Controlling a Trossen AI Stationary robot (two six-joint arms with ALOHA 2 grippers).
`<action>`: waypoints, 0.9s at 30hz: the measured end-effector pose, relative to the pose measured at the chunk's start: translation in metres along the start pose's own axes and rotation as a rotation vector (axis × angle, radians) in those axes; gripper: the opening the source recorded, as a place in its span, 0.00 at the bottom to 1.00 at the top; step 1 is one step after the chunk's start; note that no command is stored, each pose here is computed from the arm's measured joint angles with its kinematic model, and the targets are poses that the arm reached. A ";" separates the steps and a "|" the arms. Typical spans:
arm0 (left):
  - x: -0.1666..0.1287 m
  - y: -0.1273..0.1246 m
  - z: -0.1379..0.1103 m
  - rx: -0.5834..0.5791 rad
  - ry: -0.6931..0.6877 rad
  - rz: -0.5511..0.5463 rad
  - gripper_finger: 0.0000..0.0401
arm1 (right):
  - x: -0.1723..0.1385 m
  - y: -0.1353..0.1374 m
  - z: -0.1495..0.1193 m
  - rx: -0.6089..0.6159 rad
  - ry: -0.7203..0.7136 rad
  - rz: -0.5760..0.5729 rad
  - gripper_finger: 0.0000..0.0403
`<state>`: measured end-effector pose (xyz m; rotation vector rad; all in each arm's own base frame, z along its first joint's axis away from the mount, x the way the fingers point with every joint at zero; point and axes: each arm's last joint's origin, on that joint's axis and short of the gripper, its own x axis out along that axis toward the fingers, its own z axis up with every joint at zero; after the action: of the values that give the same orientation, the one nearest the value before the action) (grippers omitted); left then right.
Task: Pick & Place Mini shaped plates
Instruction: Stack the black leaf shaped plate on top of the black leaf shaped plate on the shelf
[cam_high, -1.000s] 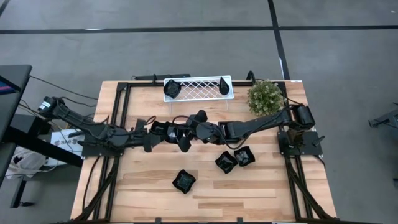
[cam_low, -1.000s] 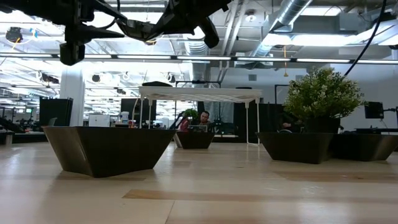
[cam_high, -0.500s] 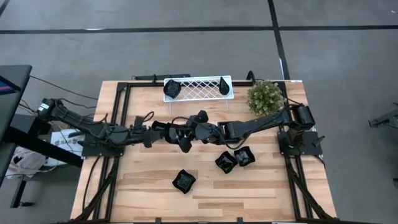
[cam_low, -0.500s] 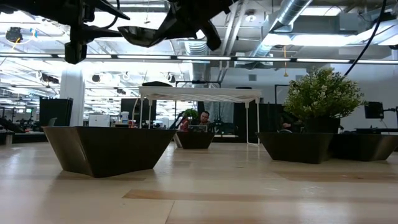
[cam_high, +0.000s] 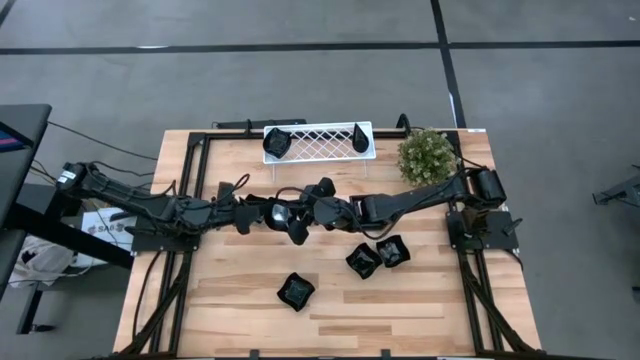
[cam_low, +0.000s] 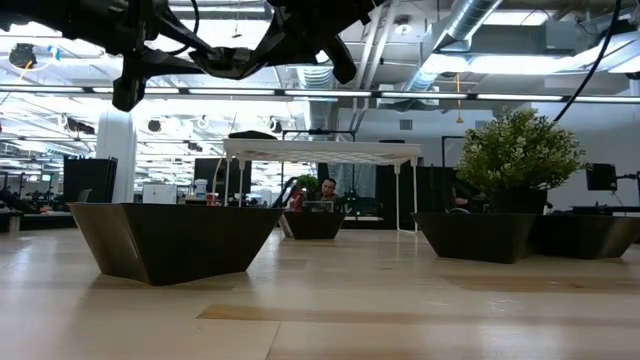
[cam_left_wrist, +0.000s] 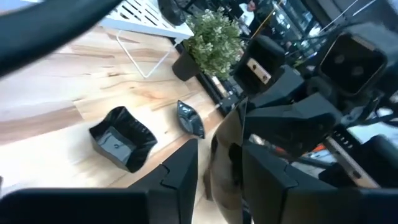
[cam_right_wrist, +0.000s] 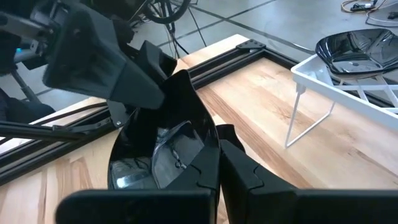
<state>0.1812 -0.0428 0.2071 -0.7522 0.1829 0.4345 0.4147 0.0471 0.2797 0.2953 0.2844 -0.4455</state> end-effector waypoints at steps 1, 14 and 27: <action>0.000 0.000 0.000 0.017 0.004 0.000 0.27 | 0.000 0.000 0.000 0.000 0.000 -0.001 0.00; 0.001 0.000 -0.002 0.038 0.020 -0.005 0.12 | 0.000 0.000 0.000 0.003 0.003 0.009 0.01; 0.001 0.000 -0.002 0.038 0.021 -0.003 0.03 | 0.000 0.003 0.003 0.040 -0.019 0.054 0.16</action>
<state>0.1823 -0.0436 0.2047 -0.7204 0.2092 0.4188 0.4166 0.0490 0.2833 0.3369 0.2486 -0.4011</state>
